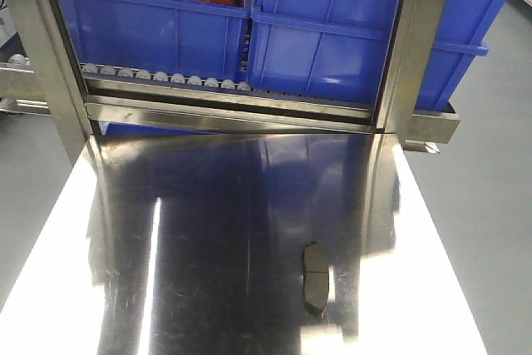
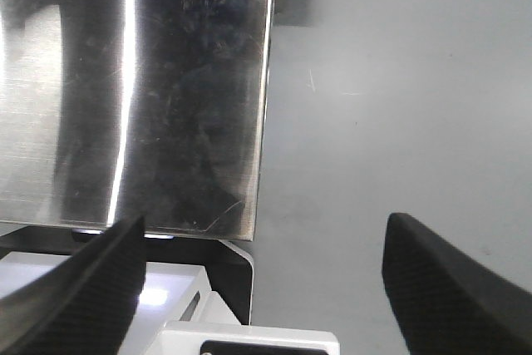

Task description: Move and align brake pads A on conveyor

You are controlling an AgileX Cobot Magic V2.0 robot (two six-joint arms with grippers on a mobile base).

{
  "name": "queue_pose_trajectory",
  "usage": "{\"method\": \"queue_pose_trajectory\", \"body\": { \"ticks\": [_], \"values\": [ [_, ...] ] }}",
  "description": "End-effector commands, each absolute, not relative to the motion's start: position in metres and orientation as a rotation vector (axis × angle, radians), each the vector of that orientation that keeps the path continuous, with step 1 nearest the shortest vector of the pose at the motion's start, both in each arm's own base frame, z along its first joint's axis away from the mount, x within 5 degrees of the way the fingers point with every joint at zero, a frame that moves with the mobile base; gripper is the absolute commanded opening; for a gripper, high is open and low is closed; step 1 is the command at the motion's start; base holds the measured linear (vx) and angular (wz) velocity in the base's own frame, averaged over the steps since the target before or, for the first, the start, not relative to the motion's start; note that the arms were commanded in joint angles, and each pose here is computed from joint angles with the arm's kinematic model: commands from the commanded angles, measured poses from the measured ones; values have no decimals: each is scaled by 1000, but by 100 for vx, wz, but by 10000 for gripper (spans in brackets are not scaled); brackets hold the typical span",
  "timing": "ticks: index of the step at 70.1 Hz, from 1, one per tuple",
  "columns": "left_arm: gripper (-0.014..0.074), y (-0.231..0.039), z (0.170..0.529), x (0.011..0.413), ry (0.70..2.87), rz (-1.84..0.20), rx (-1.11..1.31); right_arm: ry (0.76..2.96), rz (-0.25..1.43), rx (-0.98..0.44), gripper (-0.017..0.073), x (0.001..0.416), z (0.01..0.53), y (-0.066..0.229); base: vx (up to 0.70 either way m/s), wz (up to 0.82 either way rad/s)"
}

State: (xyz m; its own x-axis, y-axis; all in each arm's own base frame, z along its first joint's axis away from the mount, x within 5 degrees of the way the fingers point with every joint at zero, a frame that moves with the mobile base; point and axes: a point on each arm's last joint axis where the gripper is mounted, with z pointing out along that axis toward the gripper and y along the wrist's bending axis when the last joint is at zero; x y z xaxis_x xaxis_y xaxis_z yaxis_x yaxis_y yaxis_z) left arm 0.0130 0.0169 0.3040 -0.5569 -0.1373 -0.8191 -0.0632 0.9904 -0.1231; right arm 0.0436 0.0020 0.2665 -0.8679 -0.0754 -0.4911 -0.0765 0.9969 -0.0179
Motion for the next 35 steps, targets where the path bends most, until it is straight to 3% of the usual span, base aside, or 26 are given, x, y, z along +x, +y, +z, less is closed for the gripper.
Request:
{"method": "queue_pose_trajectory", "body": {
  "ticks": [1, 18, 35],
  "values": [
    [-6, 16, 319, 17, 2059, -111, -121, 2611, 19, -109, 565, 45, 275, 3, 0, 0],
    [-6, 16, 319, 17, 2059, -111, -121, 2551, 36, -107, 565, 53, 302, 5, 0, 0],
    [-6, 16, 319, 17, 2059, -111, -121, 2630, 101, -82, 565, 100, 318, 9, 0, 0]
  ]
}}
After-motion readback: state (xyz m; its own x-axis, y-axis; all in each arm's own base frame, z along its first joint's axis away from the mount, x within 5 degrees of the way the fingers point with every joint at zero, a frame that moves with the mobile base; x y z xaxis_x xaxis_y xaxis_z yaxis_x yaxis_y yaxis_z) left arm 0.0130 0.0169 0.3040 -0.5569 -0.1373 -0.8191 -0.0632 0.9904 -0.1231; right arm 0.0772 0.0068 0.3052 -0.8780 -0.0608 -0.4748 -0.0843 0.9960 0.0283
